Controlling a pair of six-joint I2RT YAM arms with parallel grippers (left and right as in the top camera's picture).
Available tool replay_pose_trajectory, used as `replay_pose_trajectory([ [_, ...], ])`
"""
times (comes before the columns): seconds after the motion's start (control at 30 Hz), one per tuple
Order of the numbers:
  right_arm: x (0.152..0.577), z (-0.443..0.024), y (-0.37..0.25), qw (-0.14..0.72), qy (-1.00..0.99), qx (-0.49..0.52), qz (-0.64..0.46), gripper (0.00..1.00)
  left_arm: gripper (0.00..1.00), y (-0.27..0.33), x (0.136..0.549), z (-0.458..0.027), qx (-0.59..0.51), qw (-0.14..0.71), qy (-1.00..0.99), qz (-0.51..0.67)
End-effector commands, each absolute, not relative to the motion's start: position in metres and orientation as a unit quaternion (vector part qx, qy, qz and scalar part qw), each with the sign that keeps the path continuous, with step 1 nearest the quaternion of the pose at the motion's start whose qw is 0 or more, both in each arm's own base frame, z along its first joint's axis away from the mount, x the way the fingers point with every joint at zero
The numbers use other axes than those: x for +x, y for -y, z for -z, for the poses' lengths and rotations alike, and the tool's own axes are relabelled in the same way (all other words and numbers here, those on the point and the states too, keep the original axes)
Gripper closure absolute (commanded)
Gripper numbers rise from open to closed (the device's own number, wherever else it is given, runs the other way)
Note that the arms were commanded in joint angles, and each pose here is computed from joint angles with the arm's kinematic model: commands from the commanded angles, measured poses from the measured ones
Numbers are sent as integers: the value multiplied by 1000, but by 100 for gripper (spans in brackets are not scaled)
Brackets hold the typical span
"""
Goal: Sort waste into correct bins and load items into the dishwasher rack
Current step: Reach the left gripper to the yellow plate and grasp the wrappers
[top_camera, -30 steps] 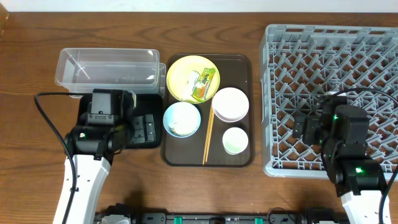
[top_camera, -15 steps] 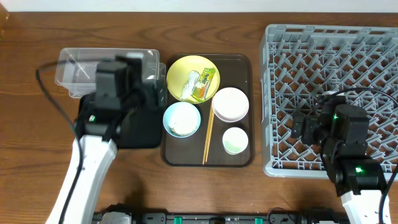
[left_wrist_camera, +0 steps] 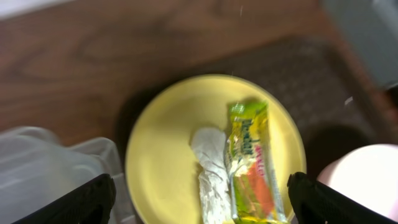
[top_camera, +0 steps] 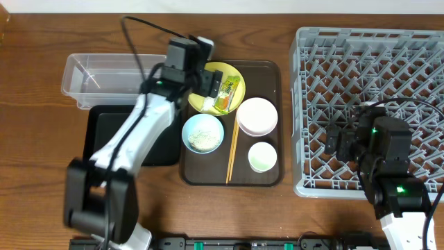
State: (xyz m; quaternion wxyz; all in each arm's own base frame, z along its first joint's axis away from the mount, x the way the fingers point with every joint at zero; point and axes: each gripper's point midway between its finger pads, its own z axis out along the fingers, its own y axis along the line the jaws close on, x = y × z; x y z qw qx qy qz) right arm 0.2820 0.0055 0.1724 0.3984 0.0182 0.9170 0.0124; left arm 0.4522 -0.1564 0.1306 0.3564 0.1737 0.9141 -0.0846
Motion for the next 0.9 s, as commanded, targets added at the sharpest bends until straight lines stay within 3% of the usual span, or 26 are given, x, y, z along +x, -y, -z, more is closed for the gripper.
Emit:
replay_pose_trajectory([
  [0.0,285,-182,-9,408,-913,19,-21,1,12,155,461,-106,183,341,-920,66],
  [0.37,283,-180,-9,403,-915,23,-22,1,22,157,459,-39,187,280,-939,66],
  [0.47,283,-180,-9,403,-915,25,-23,1,30,157,458,-30,187,272,-942,66],
  [0.63,283,-180,-9,403,-914,24,-23,1,52,156,454,-18,184,258,-946,66],
  [0.73,283,-180,-9,403,-915,25,-23,1,52,160,453,-18,184,255,-946,77],
  [0.87,283,-180,-9,403,-914,24,-23,1,66,160,451,-17,184,252,-947,78],
])
